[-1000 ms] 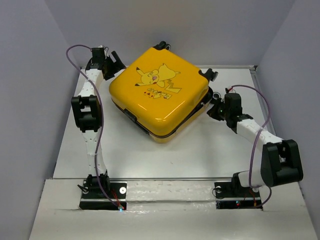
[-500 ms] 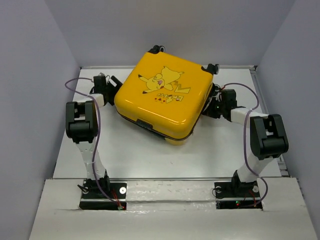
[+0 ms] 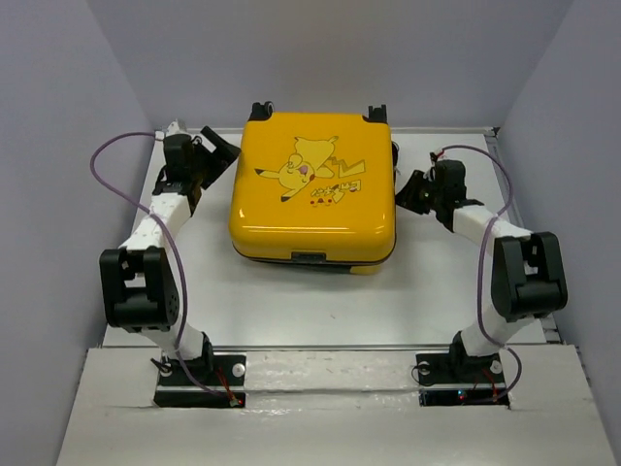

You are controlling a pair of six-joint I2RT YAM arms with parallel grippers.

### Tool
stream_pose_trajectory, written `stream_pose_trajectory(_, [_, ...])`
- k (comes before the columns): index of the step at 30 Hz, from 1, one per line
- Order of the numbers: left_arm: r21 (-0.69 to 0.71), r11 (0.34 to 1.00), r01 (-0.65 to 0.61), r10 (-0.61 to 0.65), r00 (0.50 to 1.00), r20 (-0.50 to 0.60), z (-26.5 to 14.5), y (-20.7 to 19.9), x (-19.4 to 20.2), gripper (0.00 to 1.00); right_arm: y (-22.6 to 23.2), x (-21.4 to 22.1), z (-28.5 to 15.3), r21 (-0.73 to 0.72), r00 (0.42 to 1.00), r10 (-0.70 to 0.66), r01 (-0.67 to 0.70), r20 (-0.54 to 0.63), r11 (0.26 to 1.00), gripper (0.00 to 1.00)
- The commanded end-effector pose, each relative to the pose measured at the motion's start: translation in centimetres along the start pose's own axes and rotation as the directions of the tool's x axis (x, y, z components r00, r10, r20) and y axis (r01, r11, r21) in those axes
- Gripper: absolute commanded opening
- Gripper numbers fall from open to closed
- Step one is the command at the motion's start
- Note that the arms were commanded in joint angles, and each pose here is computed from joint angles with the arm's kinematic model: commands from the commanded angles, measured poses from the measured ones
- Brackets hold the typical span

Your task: Pack the luggage

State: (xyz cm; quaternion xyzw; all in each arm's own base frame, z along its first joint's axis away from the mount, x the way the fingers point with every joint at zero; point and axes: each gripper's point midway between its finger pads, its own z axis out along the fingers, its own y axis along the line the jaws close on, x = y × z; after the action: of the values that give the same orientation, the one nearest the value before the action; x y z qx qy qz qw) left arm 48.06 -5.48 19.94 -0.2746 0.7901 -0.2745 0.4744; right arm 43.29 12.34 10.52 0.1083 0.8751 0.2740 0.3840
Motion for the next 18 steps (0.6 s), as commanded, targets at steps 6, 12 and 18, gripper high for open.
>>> stream_pose_trajectory(6, [0.154,0.892,-0.425,0.385,0.892,0.237,-13.1,-14.3,-2.3,0.99,4.7,3.8,-5.1,-0.176,0.994,-0.094,0.101,0.048,0.979,0.18])
stream_pose_trajectory(12, [0.570,0.666,-0.482,0.538,0.839,0.081,-22.7,-23.3,14.1,0.96,5.9,6.4,-8.3,-0.281,0.993,-0.105,0.113,0.046,0.953,0.13])
stream_pose_trajectory(18, [0.730,0.548,-0.409,0.676,0.730,-0.099,-28.6,-22.2,26.4,0.92,10.4,8.8,-7.8,-0.374,0.987,-0.161,0.148,-0.005,0.916,0.12])
